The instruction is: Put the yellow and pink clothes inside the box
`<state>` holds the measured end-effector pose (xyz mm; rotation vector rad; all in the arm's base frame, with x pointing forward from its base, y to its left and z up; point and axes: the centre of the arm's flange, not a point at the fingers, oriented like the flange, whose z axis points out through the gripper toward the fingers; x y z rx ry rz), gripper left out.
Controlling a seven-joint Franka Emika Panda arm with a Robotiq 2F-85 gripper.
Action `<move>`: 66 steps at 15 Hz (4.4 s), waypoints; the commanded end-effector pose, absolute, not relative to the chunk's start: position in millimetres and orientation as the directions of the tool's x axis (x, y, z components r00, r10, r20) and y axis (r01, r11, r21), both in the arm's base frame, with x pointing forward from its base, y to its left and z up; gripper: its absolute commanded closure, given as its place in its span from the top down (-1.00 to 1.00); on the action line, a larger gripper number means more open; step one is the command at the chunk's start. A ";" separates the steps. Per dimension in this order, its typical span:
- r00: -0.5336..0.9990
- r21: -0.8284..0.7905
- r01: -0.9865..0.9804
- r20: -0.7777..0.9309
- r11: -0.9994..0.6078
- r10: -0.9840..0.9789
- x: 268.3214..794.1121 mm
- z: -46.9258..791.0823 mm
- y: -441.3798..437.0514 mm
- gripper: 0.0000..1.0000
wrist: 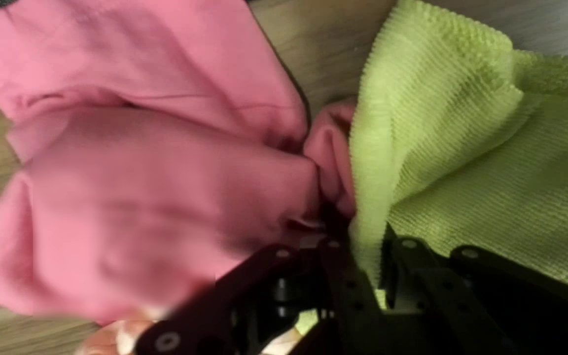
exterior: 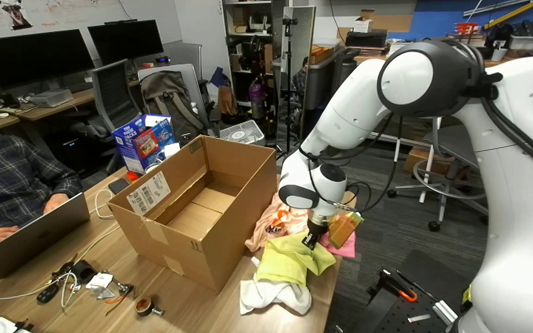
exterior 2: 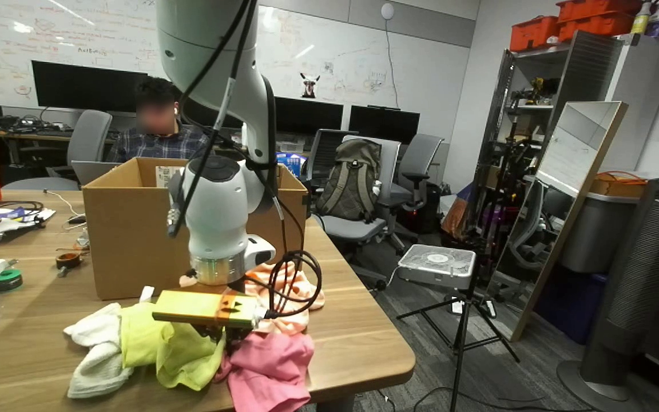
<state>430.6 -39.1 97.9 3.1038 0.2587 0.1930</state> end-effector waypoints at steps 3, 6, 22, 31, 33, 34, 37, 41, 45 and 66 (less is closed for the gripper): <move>0.971 -0.001 0.115 0.213 -0.993 0.112 440.4 125.9 -22.9 -0.82; 0.962 -0.055 0.078 0.266 -0.995 0.061 445.7 155.9 -2.3 -0.87; 0.858 -0.364 -0.036 0.467 -0.931 -0.215 462.9 313.9 75.0 -0.86; 0.775 -0.500 0.021 0.555 -0.866 -0.302 450.6 410.3 92.5 -0.87; 0.755 -0.516 0.044 0.578 -0.855 -0.310 446.4 429.2 94.8 -0.87; 0.746 -0.524 0.054 0.587 -0.850 -0.314 444.9 438.8 97.1 -0.87; 0.722 -0.518 0.091 0.622 -0.850 -0.303 437.5 463.6 112.6 -0.87; 0.703 -0.482 0.132 0.661 -0.866 -0.261 425.4 486.1 141.9 -0.88; 0.689 -0.407 0.146 0.696 -0.902 -0.202 414.4 497.4 176.7 -0.89; 0.809 -0.030 0.017 0.588 -0.999 -0.004 384.4 525.2 233.4 -0.89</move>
